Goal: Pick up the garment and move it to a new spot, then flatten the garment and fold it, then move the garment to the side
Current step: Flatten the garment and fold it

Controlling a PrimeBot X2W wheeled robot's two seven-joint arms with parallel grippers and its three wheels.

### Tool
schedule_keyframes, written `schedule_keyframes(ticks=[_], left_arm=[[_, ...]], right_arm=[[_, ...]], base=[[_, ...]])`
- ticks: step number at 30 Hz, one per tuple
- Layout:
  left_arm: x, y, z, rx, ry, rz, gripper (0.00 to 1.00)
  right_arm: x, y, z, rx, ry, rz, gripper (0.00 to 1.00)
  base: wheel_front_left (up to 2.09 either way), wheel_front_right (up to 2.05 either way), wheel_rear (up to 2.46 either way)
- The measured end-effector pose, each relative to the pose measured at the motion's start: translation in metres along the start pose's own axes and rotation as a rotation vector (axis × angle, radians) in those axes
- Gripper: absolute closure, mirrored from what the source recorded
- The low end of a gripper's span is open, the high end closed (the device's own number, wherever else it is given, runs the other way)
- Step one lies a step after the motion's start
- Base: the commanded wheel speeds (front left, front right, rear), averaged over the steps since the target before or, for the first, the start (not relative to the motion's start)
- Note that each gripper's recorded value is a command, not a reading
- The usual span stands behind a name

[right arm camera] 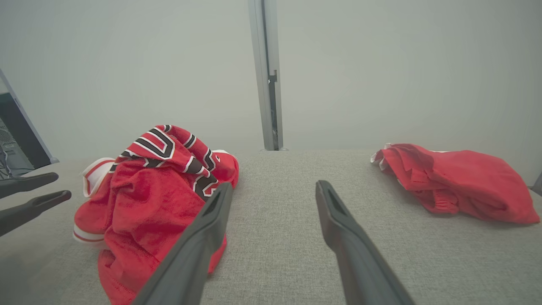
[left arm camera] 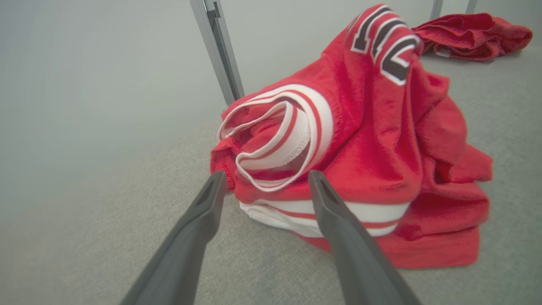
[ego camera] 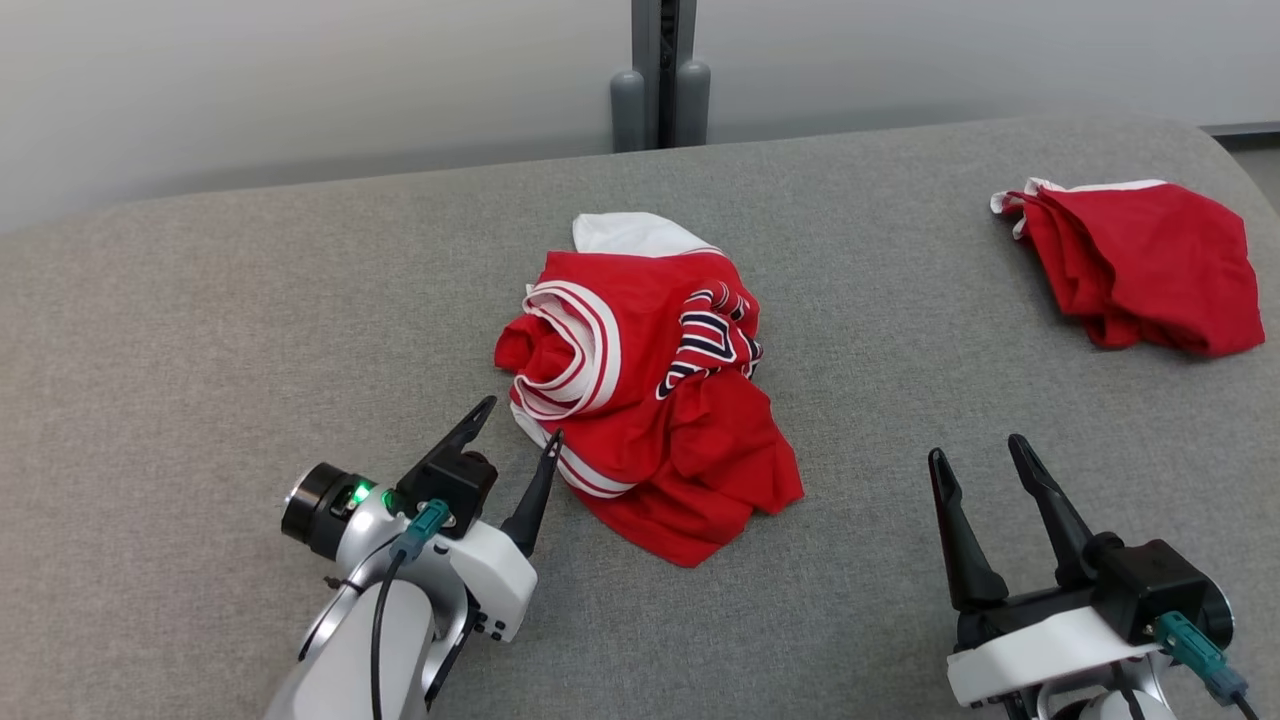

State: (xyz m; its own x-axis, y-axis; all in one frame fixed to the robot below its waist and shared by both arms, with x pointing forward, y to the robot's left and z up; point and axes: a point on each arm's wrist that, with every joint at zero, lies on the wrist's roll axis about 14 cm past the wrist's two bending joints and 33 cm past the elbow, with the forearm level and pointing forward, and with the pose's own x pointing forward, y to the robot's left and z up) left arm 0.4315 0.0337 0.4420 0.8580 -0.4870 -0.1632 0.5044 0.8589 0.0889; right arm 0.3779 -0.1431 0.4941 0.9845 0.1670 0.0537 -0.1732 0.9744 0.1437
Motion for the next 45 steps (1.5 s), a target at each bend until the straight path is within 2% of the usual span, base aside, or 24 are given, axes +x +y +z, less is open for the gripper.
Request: schedule_keyframes(ticks=[13,15,16,19,22,24,28,31,40,45], left_arm=[[0.036,-0.007,-0.021,0.118,0.087,-0.104,0.0],[0.036,-0.011,-0.027,0.126,0.112,-0.131,0.75],[0.037,-0.012,-0.028,0.128,0.116,-0.137,1.0],[0.041,-0.016,-0.02,0.097,0.101,-0.148,1.0],[0.043,-0.012,-0.009,-0.056,0.073,-0.102,1.0],[0.044,-0.024,0.007,-0.159,0.035,-0.123,1.0],[0.05,-0.06,0.066,-0.414,-0.058,-0.223,1.0],[0.051,-0.069,0.119,-0.525,-0.142,-0.294,1.0],[0.041,-0.094,0.264,-0.712,-0.337,-0.54,1.0],[0.036,-0.103,0.32,-0.863,-0.377,-0.595,1.0]], right_arm=[[0.013,-0.011,-0.009,-0.005,0.024,-0.018,0.0],[0.012,-0.011,-0.009,-0.005,0.026,-0.019,0.0],[0.012,-0.011,-0.009,-0.004,0.024,-0.019,0.0],[0.012,-0.012,-0.006,-0.002,0.015,-0.022,0.0],[0.01,-0.015,-0.001,-0.005,0.002,-0.033,0.0],[0.007,-0.017,0.002,-0.005,-0.004,-0.041,0.0],[0.002,-0.021,0.01,-0.011,-0.027,-0.061,0.0],[-0.003,-0.019,0.015,-0.008,-0.04,-0.064,0.0],[-0.019,-0.025,0.024,0.002,-0.068,-0.099,0.0],[-0.027,-0.032,0.028,0.012,-0.081,-0.129,0.0]], base=[[0.0,0.0,0.0],[0.0,0.0,0.0],[0.0,0.0,0.0],[0.0,0.0,0.0],[0.0,0.0,0.0],[0.0,0.0,0.0],[0.0,0.0,0.0],[0.0,0.0,0.0],[0.0,0.0,0.0],[0.0,0.0,0.0]])
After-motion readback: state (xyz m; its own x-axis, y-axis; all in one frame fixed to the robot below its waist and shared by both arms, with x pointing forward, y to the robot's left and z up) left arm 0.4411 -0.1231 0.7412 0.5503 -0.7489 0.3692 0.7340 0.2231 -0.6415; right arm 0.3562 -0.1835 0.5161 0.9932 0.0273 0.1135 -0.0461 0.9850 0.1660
